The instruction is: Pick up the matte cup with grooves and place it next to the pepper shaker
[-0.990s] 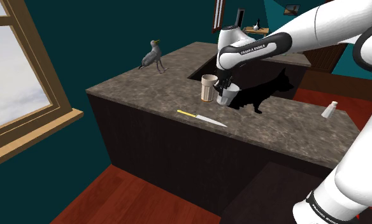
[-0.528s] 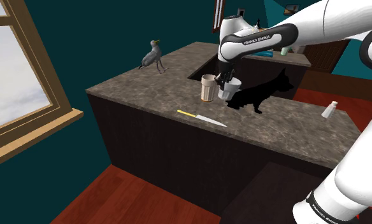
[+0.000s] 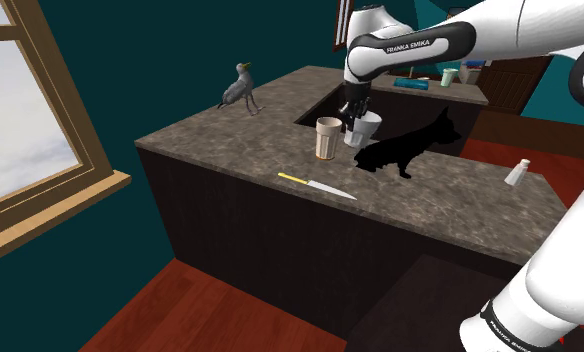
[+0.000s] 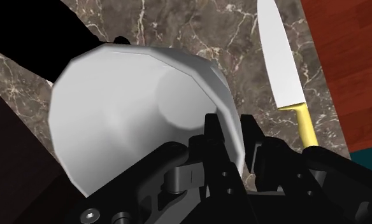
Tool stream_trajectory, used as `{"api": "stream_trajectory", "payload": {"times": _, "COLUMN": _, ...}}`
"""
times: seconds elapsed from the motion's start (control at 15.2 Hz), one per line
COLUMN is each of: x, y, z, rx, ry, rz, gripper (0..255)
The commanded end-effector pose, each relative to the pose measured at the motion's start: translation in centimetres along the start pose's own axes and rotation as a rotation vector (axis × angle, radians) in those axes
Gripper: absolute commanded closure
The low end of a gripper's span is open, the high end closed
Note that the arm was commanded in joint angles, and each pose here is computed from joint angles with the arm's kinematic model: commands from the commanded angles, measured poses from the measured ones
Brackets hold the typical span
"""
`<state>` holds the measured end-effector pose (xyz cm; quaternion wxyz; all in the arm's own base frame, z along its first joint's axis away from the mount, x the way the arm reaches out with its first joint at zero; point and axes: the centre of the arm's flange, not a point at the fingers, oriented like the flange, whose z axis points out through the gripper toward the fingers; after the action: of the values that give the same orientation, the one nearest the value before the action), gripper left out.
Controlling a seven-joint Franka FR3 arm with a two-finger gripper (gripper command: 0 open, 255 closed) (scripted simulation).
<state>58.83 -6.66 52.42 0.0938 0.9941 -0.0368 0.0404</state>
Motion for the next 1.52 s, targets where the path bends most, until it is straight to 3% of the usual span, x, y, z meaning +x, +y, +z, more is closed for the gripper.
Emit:
{"api": "stream_trajectory", "payload": {"times": 0.0, "x": -0.8, "y": 0.9, "z": -0.3, "rx": 0.0, "ry": 0.0, "rz": 0.0, "gripper": 255}}
{"api": "stream_trajectory", "payload": {"times": 1.45, "x": -20.7, "y": 22.0, "z": 1.8, "rx": 0.0, "ry": 0.0, "rz": 0.0, "gripper": 255}}
